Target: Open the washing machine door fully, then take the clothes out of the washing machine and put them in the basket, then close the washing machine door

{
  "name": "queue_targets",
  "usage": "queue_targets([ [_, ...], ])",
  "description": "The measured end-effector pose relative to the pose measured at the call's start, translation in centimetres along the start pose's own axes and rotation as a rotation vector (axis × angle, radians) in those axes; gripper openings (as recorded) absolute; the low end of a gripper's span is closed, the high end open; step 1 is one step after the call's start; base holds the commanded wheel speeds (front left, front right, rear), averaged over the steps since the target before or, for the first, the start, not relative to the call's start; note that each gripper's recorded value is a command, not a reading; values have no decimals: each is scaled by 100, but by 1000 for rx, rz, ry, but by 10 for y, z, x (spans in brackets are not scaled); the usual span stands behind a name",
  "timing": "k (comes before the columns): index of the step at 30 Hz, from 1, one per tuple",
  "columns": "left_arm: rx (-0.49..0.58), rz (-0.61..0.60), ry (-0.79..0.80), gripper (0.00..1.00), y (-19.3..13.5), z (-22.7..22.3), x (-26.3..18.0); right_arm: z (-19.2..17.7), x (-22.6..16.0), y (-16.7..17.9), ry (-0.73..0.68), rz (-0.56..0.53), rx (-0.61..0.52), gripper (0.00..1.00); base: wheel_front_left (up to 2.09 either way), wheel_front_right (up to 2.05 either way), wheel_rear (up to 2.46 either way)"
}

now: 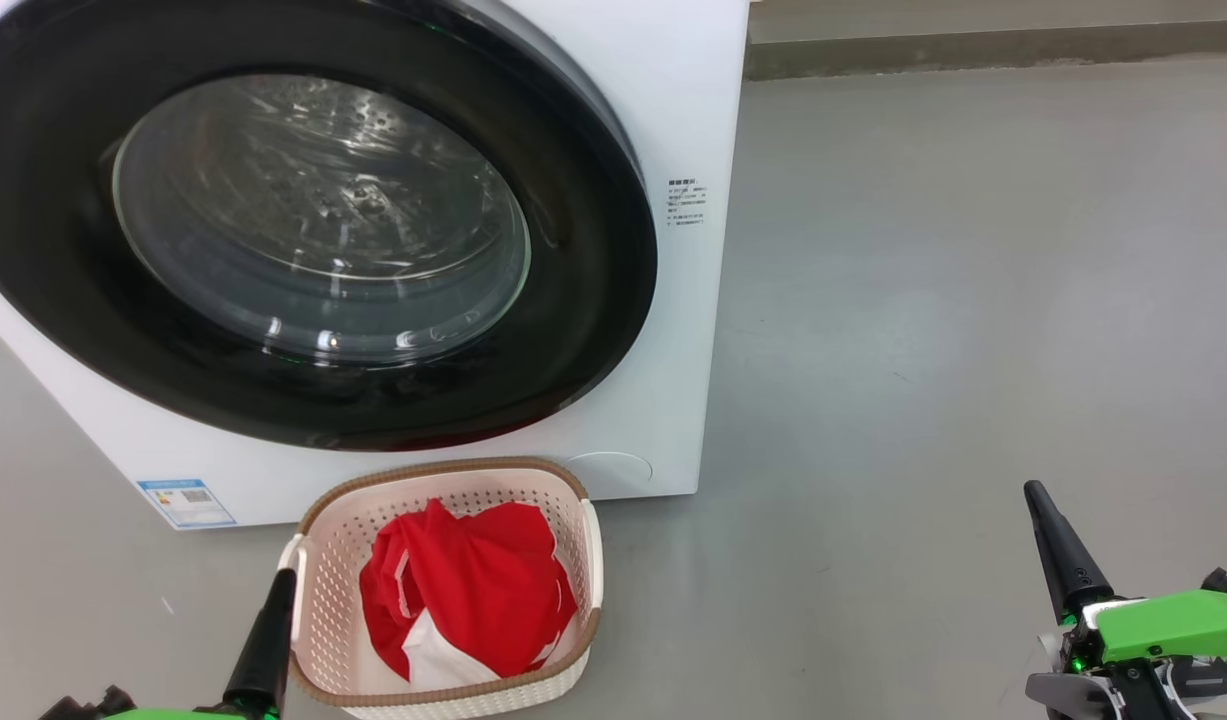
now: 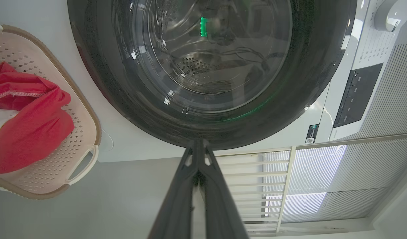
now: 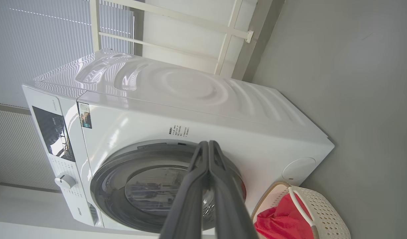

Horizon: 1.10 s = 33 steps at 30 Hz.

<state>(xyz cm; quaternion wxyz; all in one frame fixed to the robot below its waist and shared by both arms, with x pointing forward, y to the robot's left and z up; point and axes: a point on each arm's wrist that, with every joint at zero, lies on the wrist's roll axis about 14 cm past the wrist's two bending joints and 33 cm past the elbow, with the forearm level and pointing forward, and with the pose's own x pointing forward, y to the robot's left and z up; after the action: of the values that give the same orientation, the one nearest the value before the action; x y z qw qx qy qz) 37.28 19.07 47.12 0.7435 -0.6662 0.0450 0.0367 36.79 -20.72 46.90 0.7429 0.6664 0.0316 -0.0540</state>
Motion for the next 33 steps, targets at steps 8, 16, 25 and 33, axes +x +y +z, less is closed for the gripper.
queue_targets([
  [8,-85,-24,4,0,-7,0,2,0,3,6,9,21,77,0,0,0,0],
  [16,-118,-37,12,0,-11,0,3,-1,7,14,14,46,113,0,0,0,0],
  [25,-118,-37,12,0,-11,-1,3,0,7,14,13,46,113,0,0,0,0],
  [33,-118,-37,12,0,-11,-1,3,0,7,14,13,45,114,0,0,0,0],
])
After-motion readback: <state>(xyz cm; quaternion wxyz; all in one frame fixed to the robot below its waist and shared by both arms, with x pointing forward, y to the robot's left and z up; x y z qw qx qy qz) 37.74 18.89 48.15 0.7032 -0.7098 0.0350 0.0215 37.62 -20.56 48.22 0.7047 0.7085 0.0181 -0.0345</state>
